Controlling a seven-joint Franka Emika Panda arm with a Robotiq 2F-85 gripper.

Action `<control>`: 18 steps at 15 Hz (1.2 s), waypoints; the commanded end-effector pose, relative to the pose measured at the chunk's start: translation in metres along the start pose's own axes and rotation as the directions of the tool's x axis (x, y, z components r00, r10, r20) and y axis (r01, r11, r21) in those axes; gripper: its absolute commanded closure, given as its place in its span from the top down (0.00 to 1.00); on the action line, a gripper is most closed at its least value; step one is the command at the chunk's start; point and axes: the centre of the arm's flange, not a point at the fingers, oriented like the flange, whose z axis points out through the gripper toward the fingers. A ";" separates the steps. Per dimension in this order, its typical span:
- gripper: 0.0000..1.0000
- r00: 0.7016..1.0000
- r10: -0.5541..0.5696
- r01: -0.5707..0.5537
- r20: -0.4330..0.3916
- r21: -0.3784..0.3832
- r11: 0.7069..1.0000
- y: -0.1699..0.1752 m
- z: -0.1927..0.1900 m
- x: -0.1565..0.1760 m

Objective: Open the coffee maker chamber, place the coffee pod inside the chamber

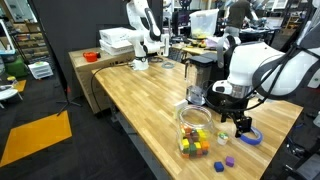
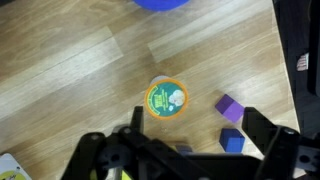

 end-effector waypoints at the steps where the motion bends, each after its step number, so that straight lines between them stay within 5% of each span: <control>1: 1.00 1.000 0.000 0.000 0.000 0.000 1.000 0.000 0.000 0.000; 18: 1.00 1.000 0.017 -0.016 -0.010 0.059 0.998 0.022 0.039 -0.001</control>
